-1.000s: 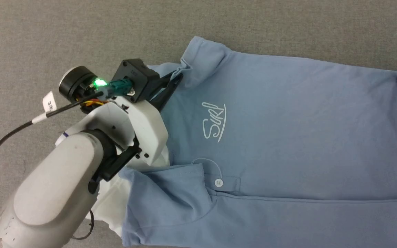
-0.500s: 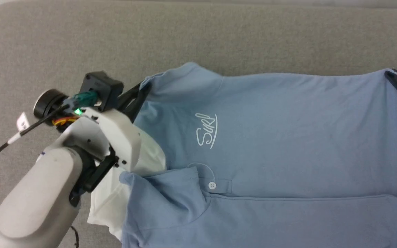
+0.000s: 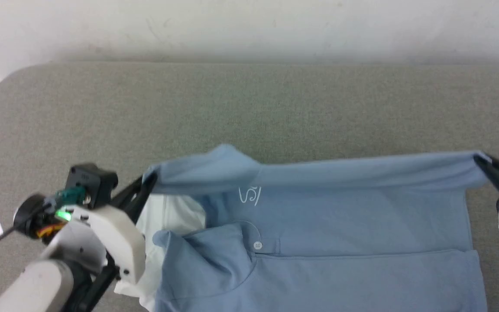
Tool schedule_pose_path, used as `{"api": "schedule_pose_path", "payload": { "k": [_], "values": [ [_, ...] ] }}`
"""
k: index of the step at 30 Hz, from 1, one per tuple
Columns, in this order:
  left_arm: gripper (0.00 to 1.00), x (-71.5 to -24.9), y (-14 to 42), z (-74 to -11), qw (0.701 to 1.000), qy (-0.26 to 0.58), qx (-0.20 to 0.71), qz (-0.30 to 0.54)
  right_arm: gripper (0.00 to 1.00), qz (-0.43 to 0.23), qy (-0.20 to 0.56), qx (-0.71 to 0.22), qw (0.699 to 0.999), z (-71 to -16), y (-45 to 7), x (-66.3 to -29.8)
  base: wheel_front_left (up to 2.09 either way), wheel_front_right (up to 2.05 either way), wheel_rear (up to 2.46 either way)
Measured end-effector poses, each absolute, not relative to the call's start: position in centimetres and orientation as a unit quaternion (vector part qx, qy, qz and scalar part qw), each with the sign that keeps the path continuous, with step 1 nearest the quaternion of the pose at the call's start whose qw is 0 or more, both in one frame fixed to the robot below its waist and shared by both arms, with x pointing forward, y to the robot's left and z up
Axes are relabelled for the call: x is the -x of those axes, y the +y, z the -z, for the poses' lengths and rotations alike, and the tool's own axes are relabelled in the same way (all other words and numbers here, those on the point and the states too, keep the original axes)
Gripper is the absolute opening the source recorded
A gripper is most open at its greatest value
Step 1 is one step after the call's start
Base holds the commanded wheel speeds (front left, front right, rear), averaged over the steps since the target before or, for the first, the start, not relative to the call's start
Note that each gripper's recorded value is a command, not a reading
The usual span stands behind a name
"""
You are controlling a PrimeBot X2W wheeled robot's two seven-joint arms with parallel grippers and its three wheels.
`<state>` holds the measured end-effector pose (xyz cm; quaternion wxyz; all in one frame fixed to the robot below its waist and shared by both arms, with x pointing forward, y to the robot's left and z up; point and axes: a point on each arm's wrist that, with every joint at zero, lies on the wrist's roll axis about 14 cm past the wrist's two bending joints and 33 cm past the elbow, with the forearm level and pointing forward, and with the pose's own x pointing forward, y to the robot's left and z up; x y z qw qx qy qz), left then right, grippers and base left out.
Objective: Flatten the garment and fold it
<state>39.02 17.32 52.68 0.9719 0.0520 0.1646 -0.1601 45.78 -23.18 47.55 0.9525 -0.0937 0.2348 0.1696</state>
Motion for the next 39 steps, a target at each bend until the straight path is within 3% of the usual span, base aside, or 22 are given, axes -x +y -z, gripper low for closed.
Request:
{"api": "schedule_pose_path", "payload": {
  "k": [5,12,24,26,27,28,29,34,39],
  "values": [
    [0.00,-35.2,17.7,-50.6,0.965,0.210,-0.033,0.156,0.00,-0.167,0.273,0.086,0.943,-45.6,-23.7,-41.3,0.00,0.00,0.00],
    [0.00,-30.3,17.2,-45.7,0.936,0.308,-0.019,0.172,0.00,-0.175,0.365,0.111,0.908,-41.2,-24.0,-35.9,0.00,0.00,0.00],
    [0.00,-28.9,17.2,-39.9,0.912,0.367,-0.044,0.178,0.00,-0.183,0.419,0.164,0.874,-38.3,-24.4,-33.8,0.00,0.00,0.00],
    [0.00,-28.7,17.1,-39.3,0.911,0.370,-0.043,0.178,1.00,-0.181,0.418,0.159,0.876,-38.3,-24.4,-33.7,0.00,0.00,0.00],
    [0.00,-28.5,16.9,-39.1,0.910,0.370,-0.041,0.181,1.00,-0.180,0.416,0.158,0.877,-38.4,-24.3,-33.8,0.00,0.00,0.00],
    [0.81,-28.5,16.7,-39.0,0.912,0.366,-0.040,0.181,1.00,-0.179,0.412,0.157,0.879,-38.5,-24.3,-33.8,0.00,0.00,0.00],
    [1.00,-28.6,16.7,-39.0,0.915,0.360,-0.039,0.180,1.00,-0.179,0.409,0.154,0.881,-38.6,-24.2,-33.8,0.00,0.00,0.00],
    [1.00,-29.3,16.5,-40.1,0.931,0.319,-0.031,0.174,1.00,-0.176,0.381,0.123,0.899,-40.1,-23.4,-34.3,0.00,0.00,0.00],
    [1.00,-31.8,16.4,-44.9,0.969,0.202,0.033,0.142,1.00,-0.169,0.313,0.092,0.930,-44.2,-22.6,-35.9,0.00,0.00,0.00]
  ]
}}
